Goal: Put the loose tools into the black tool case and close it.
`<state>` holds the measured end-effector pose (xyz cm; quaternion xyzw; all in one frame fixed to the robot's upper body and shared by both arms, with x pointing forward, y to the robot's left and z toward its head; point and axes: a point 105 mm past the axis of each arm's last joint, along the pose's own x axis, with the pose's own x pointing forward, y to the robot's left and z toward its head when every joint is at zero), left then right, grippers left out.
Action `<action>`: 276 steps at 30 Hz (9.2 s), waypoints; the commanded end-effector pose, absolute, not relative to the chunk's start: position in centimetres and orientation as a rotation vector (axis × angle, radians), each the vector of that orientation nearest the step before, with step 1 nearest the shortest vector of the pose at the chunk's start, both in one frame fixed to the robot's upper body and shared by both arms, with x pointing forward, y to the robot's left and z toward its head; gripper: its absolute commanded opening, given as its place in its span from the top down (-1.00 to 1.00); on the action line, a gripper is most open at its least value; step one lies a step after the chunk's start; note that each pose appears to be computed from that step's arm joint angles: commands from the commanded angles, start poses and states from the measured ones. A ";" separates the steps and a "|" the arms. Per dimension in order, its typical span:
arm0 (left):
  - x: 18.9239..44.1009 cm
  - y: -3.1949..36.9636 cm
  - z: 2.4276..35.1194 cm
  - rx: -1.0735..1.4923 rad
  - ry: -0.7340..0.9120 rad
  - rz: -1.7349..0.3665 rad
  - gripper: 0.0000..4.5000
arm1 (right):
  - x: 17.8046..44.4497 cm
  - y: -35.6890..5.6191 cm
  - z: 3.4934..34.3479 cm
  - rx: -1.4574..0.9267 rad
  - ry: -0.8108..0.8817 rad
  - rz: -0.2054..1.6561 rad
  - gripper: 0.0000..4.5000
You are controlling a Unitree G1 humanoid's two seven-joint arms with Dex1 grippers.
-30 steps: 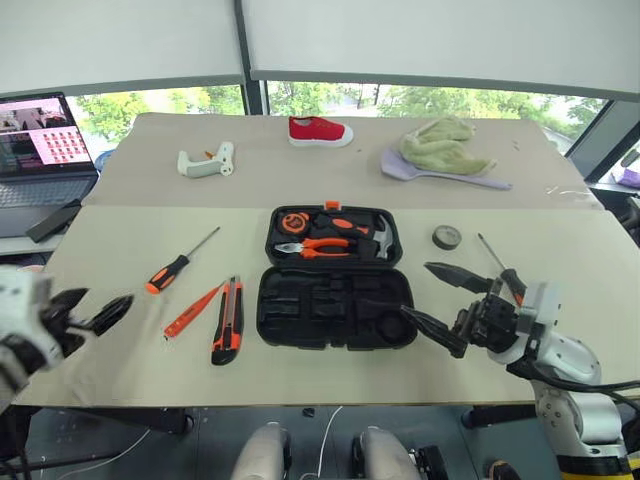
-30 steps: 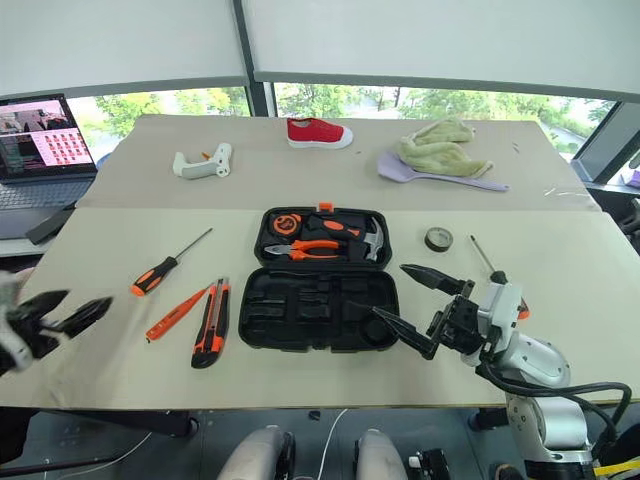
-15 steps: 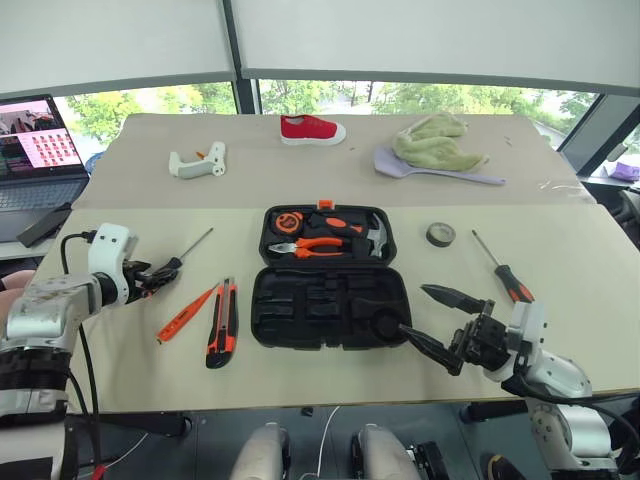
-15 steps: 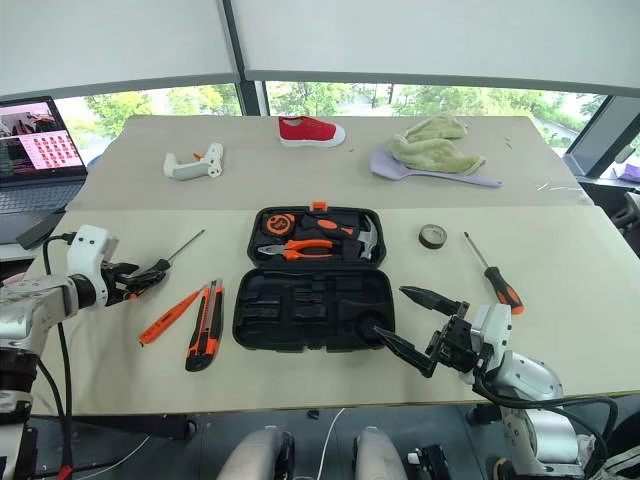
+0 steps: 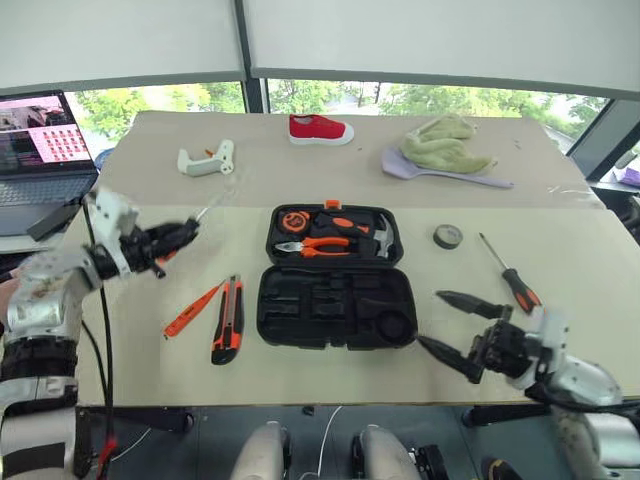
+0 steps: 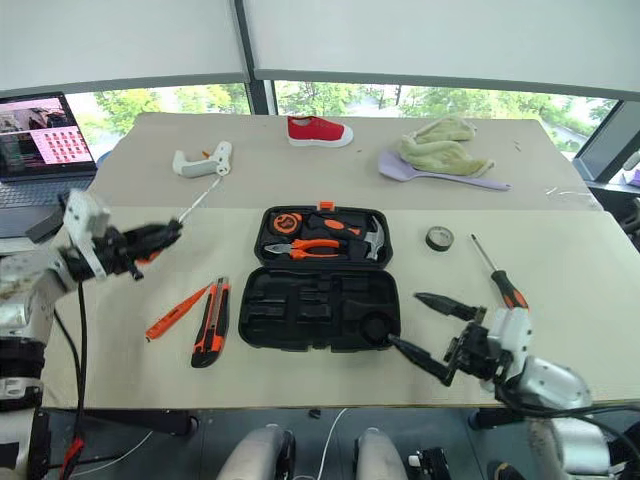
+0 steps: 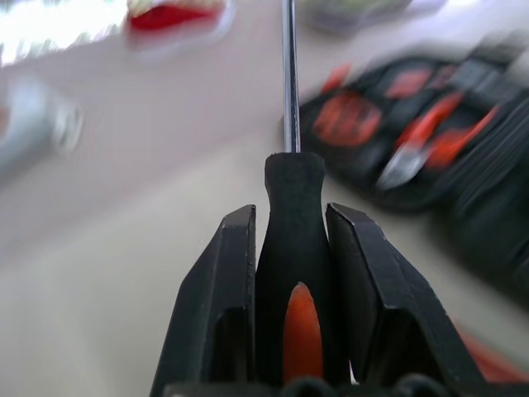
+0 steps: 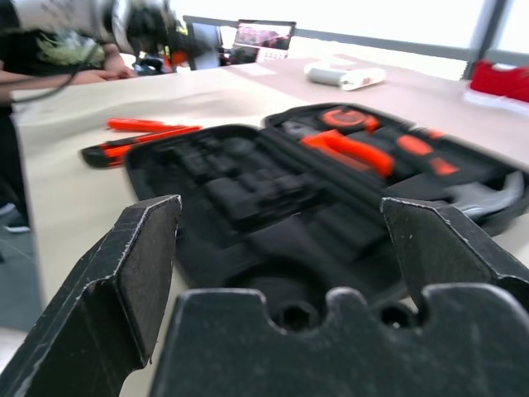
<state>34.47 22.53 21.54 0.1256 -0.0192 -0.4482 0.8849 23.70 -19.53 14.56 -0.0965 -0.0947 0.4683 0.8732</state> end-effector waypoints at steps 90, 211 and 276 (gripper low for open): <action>30.9 11.8 18.1 0.253 -0.199 -1.390 0.99 | 21.7 -24.9 15.2 -0.120 -0.136 0.636 -1.00; 23.0 19.6 12.1 0.185 -0.024 -0.924 -1.00 | 33.2 -8.2 8.8 -0.680 0.288 1.313 0.99; 27.2 30.5 13.9 0.285 0.171 -0.458 0.78 | 23.6 -15.8 16.5 -0.250 -0.220 1.284 -1.00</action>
